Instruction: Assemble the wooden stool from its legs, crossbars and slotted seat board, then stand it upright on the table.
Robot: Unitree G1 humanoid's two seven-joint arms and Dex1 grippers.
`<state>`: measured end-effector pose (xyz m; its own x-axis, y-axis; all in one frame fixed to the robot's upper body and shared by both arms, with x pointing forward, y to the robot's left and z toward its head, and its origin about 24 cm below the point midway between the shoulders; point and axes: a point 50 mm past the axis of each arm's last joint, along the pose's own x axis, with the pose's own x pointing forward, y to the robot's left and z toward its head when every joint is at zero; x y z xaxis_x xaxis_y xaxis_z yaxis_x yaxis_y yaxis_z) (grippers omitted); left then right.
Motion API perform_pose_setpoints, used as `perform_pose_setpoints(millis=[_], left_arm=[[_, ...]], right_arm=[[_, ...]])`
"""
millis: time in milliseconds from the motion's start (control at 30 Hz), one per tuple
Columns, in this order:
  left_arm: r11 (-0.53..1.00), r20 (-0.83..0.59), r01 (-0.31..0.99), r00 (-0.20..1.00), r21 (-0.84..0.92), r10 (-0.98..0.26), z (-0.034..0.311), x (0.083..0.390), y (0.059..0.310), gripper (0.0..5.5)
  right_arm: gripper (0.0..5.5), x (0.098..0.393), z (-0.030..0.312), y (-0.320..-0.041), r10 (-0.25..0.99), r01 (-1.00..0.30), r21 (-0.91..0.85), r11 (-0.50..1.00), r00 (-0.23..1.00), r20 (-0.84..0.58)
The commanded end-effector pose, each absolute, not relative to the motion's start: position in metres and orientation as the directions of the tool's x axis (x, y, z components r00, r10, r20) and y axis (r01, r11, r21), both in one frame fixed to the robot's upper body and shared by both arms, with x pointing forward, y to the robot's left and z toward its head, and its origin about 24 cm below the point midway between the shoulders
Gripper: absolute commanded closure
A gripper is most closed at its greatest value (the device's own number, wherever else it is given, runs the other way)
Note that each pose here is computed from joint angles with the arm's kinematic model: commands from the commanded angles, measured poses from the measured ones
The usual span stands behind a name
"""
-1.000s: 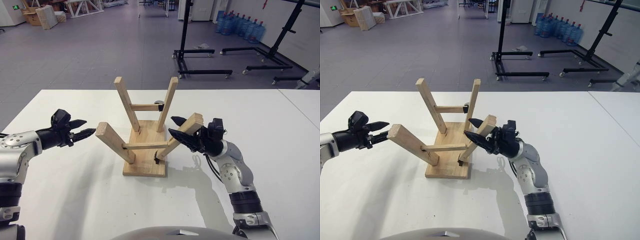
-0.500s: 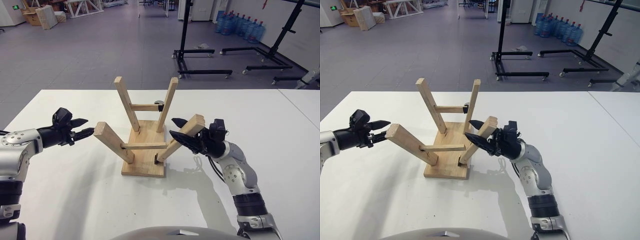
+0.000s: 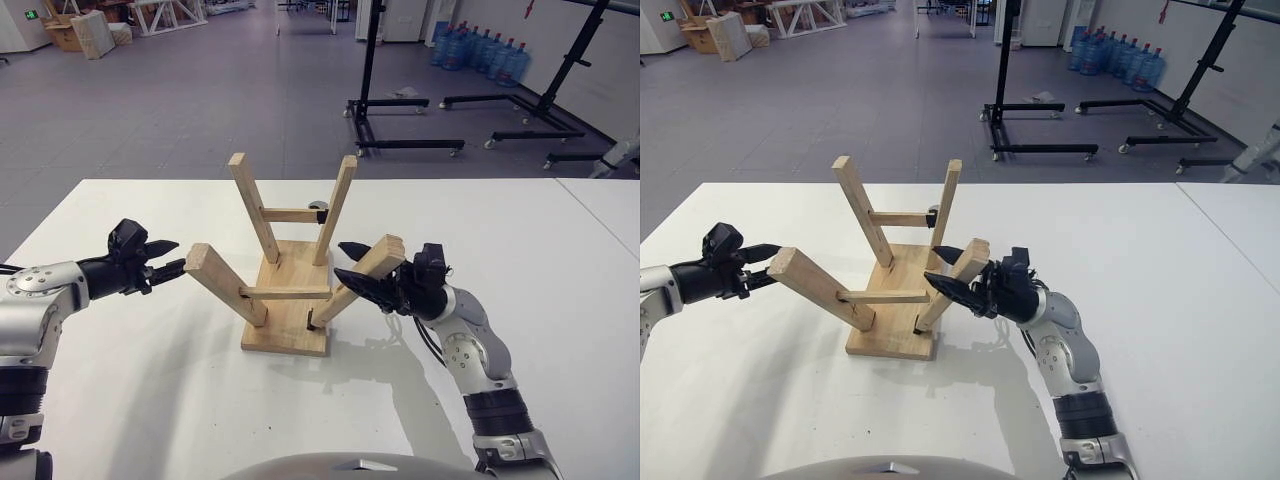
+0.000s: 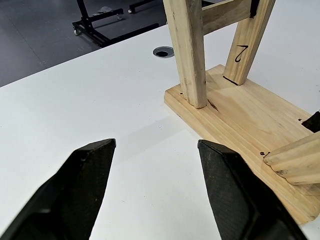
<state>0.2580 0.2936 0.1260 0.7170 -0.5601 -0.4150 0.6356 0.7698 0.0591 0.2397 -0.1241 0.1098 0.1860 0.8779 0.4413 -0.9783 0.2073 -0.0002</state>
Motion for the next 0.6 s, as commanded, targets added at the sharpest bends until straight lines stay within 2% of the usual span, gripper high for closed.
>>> perform_pose_setpoints(millis=[33,600], left_arm=[[0.769,-0.428,0.636,0.712,0.056,-0.557,0.123,0.257,0.291,2.49],[0.765,-0.431,0.642,0.705,0.052,-0.563,0.118,0.255,0.285,2.49]], right_arm=[[3.45,0.241,0.115,-0.122,0.89,-0.98,-0.03,0.199,0.168,0.424],[3.45,0.223,0.109,-0.112,0.949,-0.987,-0.108,0.116,0.078,0.305]])
